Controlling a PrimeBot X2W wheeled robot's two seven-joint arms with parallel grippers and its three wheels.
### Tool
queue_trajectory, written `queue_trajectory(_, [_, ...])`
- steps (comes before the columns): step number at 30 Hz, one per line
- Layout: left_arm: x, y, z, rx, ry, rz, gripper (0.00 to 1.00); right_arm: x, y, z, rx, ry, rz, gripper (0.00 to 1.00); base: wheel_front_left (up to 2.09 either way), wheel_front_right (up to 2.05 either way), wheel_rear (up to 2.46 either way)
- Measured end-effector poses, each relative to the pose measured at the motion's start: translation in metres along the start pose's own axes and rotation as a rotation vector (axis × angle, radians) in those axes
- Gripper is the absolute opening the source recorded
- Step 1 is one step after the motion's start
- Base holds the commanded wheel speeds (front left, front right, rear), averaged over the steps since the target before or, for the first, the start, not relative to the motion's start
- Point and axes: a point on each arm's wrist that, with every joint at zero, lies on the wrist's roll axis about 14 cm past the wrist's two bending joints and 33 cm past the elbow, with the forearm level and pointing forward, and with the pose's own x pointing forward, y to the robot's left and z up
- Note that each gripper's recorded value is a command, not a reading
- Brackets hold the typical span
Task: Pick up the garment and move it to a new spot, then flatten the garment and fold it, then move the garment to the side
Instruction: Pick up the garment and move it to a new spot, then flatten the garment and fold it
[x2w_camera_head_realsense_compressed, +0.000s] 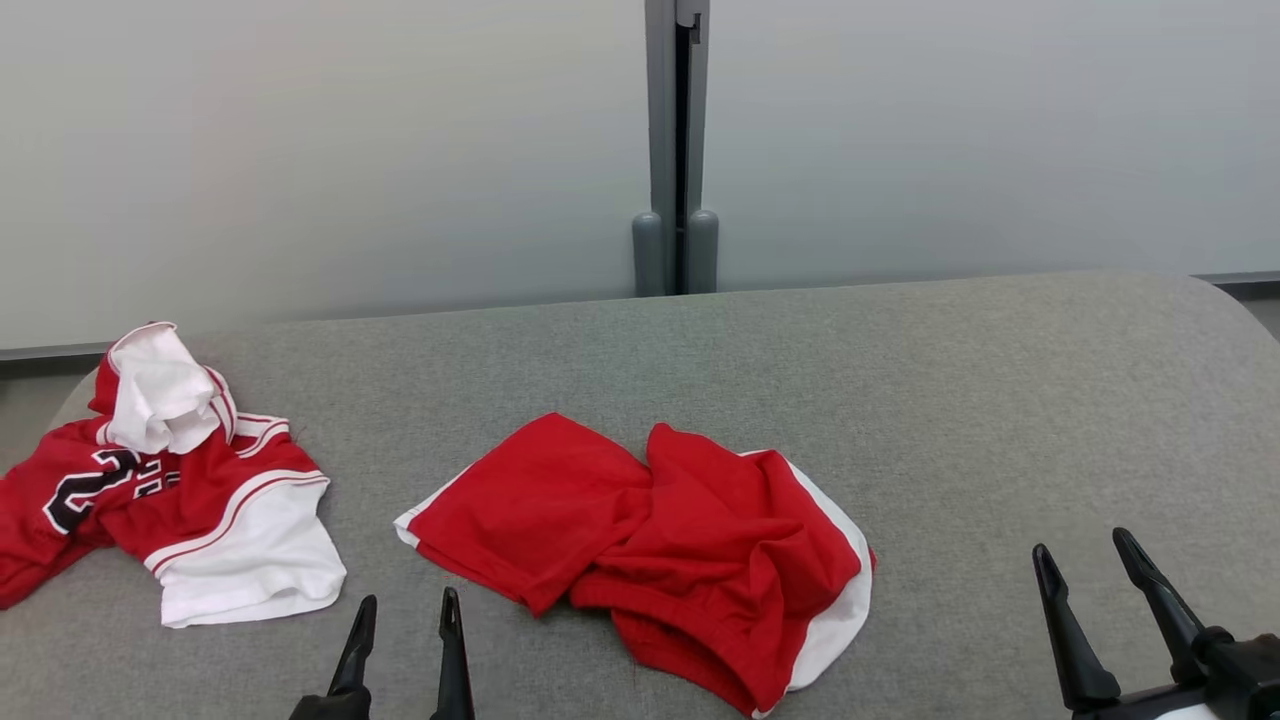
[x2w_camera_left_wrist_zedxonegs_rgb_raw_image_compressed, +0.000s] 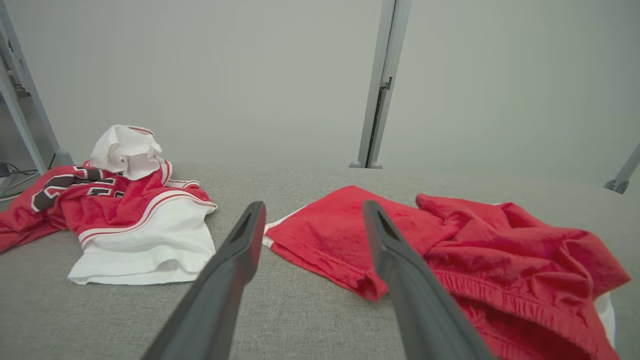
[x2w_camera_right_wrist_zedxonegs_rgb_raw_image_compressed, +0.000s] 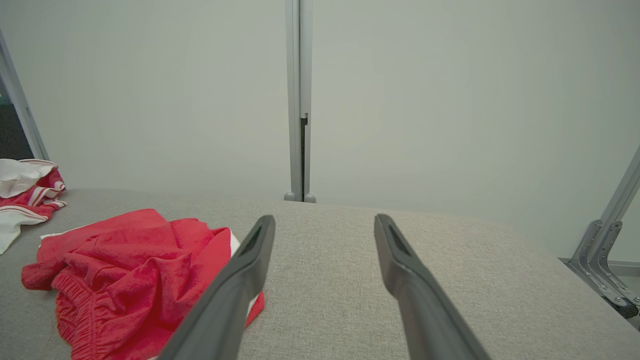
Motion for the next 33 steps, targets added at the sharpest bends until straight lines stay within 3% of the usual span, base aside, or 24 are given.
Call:
queue_trajectory(7, [-0.008, 0.015, -0.001, 0.001, 0.000, 0.042, 1.00, 0.004, 0.010, -0.004, 0.002, 0.010, 0.032, 1.00, 0.00, 0.00, 0.00])
queue_trajectory(18, [-0.009, 0.014, -0.007, -0.005, 0.018, 0.027, 1.00, 0.004, 0.011, -0.004, 0.002, 0.013, 0.037, 1.00, 0.00, 0.00, 0.00])
queue_trajectory(21, [-0.012, -0.008, -0.016, -0.045, 0.051, -0.053, 1.00, 0.004, 0.011, -0.005, -0.001, 0.014, 0.037, 1.00, 0.00, 0.00, 0.00])
queue_trajectory(27, [-0.028, -0.088, -0.034, -0.127, 0.165, -0.344, 1.00, 0.004, 0.013, -0.008, -0.007, 0.025, 0.051, 1.00, 0.00, 0.00, 0.00])
queue_trajectory(33, [-0.041, -0.143, -0.052, -0.176, 0.334, -0.535, 1.00, 0.011, 0.017, -0.008, -0.008, 0.029, 0.077, 1.00, 0.00, 0.00, 0.00])
